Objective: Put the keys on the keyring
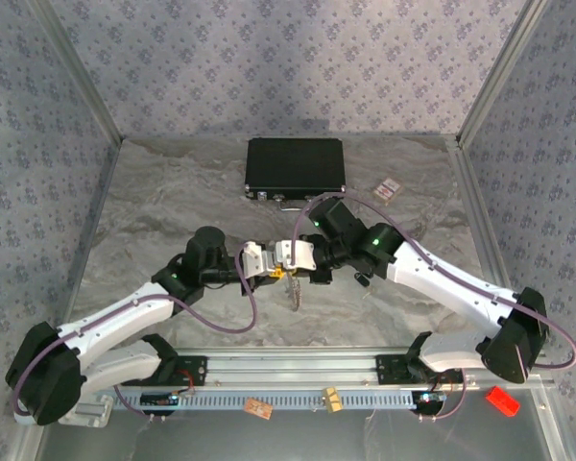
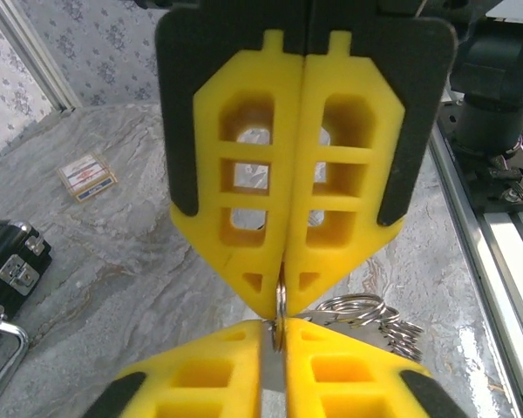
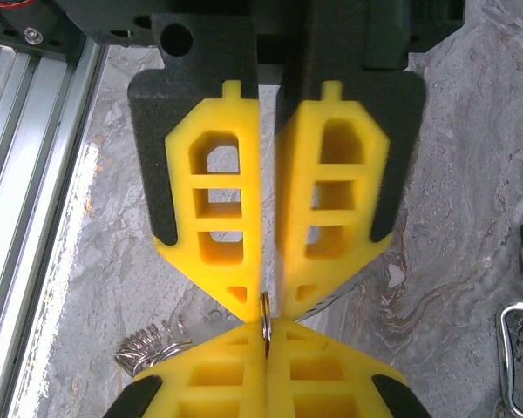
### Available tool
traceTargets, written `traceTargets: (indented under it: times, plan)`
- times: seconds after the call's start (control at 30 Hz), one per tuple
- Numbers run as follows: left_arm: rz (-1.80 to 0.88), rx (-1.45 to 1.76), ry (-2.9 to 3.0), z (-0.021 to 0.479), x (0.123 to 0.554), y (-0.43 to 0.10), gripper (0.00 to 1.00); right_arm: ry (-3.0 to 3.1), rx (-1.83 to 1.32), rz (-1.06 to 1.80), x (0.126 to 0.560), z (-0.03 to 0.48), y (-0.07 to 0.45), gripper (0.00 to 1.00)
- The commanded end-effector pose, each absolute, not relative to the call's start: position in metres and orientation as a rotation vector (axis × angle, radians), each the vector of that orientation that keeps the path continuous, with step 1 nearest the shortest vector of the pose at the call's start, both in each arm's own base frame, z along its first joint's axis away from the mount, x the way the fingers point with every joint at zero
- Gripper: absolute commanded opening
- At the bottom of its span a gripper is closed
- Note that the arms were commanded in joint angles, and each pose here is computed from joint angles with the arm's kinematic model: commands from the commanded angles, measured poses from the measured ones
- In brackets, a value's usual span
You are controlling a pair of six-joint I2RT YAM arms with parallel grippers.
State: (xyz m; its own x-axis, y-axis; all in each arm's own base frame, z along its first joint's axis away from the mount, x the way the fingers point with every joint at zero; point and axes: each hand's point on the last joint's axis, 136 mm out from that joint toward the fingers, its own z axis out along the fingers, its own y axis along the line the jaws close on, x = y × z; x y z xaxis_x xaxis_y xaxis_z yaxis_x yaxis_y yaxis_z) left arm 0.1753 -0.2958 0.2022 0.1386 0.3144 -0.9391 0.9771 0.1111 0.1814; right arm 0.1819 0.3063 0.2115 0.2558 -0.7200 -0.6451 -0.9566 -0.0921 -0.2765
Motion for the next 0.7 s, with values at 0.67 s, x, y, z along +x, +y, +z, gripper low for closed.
traceTargets:
  times: [0.67]
  plan:
    - [-1.005,1.235,1.209,0.228,0.163,-0.305,0.0,1.388,-1.375,0.918,0.178,0.224,0.296,0.24]
